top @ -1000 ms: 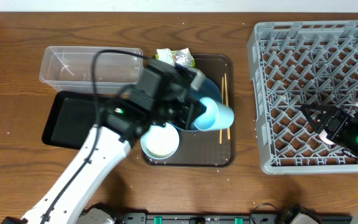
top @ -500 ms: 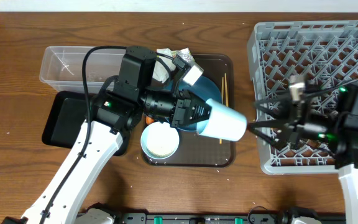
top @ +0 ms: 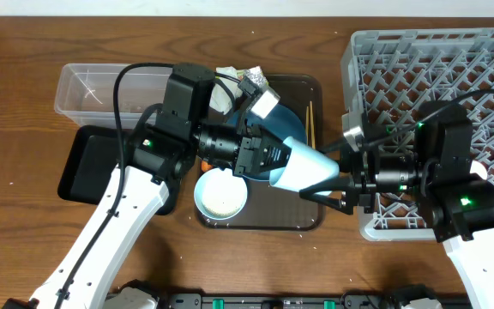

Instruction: Sort waste into correct bins and load items into the dishwasher rack

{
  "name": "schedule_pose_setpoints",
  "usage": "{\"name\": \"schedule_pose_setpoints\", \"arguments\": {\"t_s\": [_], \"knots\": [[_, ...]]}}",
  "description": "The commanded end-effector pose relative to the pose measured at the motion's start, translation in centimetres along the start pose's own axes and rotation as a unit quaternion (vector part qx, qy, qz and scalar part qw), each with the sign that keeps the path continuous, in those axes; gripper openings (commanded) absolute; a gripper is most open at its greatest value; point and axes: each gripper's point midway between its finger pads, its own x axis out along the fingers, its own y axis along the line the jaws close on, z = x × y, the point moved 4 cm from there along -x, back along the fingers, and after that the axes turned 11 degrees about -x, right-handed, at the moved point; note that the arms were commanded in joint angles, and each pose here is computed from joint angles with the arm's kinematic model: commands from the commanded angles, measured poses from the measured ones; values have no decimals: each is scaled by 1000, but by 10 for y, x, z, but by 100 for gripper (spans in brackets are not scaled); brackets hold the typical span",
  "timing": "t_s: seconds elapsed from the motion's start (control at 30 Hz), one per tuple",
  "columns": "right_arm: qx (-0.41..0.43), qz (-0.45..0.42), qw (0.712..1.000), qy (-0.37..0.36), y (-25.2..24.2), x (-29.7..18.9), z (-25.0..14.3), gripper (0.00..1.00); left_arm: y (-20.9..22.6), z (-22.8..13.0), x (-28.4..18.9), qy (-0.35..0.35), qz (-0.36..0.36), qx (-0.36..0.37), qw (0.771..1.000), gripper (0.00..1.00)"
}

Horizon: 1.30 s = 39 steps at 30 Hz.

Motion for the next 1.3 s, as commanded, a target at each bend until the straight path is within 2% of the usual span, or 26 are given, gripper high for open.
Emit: {"name": "schedule_pose_setpoints", "arguments": {"t_s": [0.0, 0.03, 0.1, 0.17, 0.23, 0.3, 0.4, 0.53, 0.6, 0.7, 0.93, 1.0, 1.17, 1.27], "knots": [[-6, -15, 1000, 5, 1, 1, 4, 55, -6, 1, 0, 3, -11, 8, 1000, 6], [-6, -21, 1000, 6, -1, 0, 4, 54, -6, 1, 0, 3, -10, 8, 1000, 10], [-1, -52, 999, 15, -8, -1, 2, 54, -5, 1, -1, 1, -8, 8, 1000, 40], [24, -123, 992, 35, -23, -8, -5, 54, -4, 3, -2, -3, -4, 7, 1000, 53], [67, -223, 971, 58, -43, -23, -16, 55, -2, 4, -4, -6, -2, 6, 1000, 60], [113, -315, 940, 70, -58, -44, -25, 56, -1, 5, -7, -10, 0, 5, 1000, 61], [169, -447, 875, 76, -75, -87, -40, 58, 0, 6, -9, -14, 2, 4, 1000, 61], [241, -597, 763, 58, -87, -157, -59, 59, 0, 6, -9, -13, 2, 3, 1000, 62], [271, -638, 719, 41, -88, -184, -66, 59, 0, 5, -9, -12, 3, 0, 1000, 62], [329, -699, 635, -3, -87, -230, -80, 57, 1, 4, -9, -11, 3, -5, 1000, 62], [443, -754, 473, -108, -71, -312, -119, 58, 1, 3, -9, -10, 4, -9, 1000, 62], [464, -756, 445, -122, -67, -327, -131, 59, 2, 3, -9, -9, 5, -12, 1000, 61], [534, -712, 423, -168, -70, -344, -160, 58, 4, 2, -9, -10, 10, -14, 1000, 61], [571, -695, 394, -189, -73, -356, -180, 59, 4, 2, -9, -10, 11, -15, 1000, 61]]}}
